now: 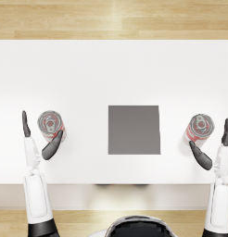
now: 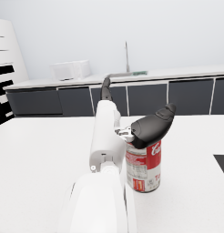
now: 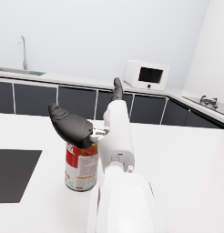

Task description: Pick up the red can on the left and place it in the middle, then pick up the red can on the right and place it on top of the can in the middle

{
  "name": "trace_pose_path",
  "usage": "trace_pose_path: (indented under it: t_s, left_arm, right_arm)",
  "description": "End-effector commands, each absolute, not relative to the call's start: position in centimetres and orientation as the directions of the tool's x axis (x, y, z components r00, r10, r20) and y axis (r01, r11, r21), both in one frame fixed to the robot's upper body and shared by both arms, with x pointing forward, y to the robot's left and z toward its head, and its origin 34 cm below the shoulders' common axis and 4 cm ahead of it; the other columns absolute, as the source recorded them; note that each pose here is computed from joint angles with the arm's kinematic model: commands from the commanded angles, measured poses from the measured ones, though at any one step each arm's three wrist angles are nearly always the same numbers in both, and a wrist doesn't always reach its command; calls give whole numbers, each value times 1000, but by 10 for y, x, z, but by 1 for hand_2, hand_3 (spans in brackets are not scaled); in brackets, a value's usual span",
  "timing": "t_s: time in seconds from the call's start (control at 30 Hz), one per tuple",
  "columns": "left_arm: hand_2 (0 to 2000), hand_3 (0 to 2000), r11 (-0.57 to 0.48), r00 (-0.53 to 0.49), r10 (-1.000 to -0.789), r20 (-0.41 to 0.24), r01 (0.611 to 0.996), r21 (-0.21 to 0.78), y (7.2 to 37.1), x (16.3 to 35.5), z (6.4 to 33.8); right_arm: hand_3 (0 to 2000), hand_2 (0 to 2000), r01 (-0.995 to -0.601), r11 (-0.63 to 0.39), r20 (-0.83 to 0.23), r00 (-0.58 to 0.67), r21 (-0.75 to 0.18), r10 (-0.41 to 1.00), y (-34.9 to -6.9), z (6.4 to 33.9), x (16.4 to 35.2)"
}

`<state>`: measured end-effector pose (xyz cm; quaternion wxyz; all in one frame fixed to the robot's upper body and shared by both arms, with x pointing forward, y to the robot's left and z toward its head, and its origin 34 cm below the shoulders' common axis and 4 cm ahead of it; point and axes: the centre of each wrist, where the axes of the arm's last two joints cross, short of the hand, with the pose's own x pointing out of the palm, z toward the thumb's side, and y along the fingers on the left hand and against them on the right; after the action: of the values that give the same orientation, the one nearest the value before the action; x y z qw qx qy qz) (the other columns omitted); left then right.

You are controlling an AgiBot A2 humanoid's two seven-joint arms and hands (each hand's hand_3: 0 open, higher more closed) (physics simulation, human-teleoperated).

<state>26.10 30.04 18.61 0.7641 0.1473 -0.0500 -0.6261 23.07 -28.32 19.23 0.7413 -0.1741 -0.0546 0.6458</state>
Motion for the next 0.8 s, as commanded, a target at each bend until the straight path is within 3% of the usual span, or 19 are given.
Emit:
trace_pose_path:
  t_s: [0.03, 0.4, 0.8]
  left_arm:
    - [0, 0, 195, 218, -971, -103, 961, 198, 306, 271, 164]
    - [0, 0, 195, 200, -976, -83, 979, 64, 302, 291, 132]
    - [0, 0, 206, 204, -977, -55, 978, -38, 299, 307, 109]
  right_arm:
    - [0, 0, -961, 132, -138, 170, -244, 976, -290, 171, 241]
    - [0, 0, -987, 123, -112, 134, -103, 985, -283, 137, 273]
    - [0, 0, -990, 143, -85, 142, 8, 986, -282, 109, 285]
